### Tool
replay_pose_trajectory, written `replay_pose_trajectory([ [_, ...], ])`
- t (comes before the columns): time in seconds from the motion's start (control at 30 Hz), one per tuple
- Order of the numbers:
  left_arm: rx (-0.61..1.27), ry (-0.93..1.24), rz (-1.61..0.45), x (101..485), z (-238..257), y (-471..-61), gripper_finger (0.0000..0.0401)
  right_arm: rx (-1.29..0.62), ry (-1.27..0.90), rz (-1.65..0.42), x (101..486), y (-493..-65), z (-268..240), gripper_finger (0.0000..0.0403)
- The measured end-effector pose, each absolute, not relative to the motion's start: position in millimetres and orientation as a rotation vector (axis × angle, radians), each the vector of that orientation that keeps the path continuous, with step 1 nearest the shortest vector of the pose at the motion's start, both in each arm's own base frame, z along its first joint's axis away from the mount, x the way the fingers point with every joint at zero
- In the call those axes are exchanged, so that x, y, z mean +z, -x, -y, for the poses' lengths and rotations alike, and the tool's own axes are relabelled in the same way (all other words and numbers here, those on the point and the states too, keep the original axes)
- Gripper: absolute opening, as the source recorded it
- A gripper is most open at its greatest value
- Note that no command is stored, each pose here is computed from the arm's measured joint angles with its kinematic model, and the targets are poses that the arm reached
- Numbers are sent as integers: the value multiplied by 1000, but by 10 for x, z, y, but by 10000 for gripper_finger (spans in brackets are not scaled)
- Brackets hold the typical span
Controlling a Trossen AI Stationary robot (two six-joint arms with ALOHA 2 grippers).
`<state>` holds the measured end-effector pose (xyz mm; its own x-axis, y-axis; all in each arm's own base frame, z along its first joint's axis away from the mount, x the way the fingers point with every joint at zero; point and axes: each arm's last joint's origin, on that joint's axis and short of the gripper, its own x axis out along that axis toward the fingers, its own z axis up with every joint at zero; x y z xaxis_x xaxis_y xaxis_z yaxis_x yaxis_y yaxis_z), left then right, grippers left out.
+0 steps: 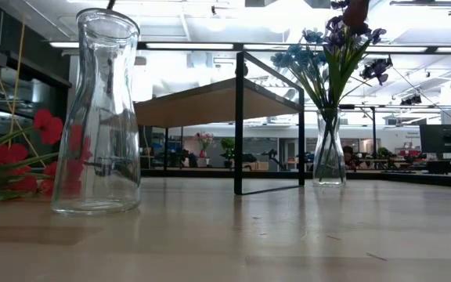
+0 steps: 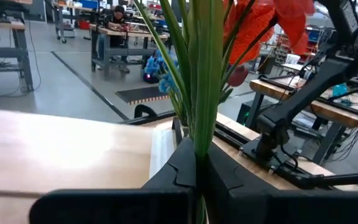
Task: Pick and place flowers into a vace then onto a shelf
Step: Put the top red flowers into the bottom transparent vase
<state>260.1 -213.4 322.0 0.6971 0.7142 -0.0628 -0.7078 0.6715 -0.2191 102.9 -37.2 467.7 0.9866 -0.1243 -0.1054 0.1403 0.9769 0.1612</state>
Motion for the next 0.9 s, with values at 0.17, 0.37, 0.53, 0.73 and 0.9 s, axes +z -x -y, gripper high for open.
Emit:
replay_pose_trajectory([
  [0.17, 804, 261, 42, 3084, 2119, -2587, 37, -133, -170, -95, 4677, -1030, 372, 110],
  [0.37, 806, 280, 35, 2970, 2125, -2594, 37, -133, -170, -95, 4677, -1031, 372, 110],
  [0.53, 808, 301, 36, 2890, 2123, -2591, 45, -133, -173, -95, 4677, -1030, 372, 110],
  [0.73, 808, 317, 32, 2817, 2132, -2600, 40, -133, -173, -95, 4677, -1030, 373, 110],
  [0.9, 812, 345, 0, 2771, 2139, -2606, 63, -132, -173, -95, 4677, -1031, 372, 110],
])
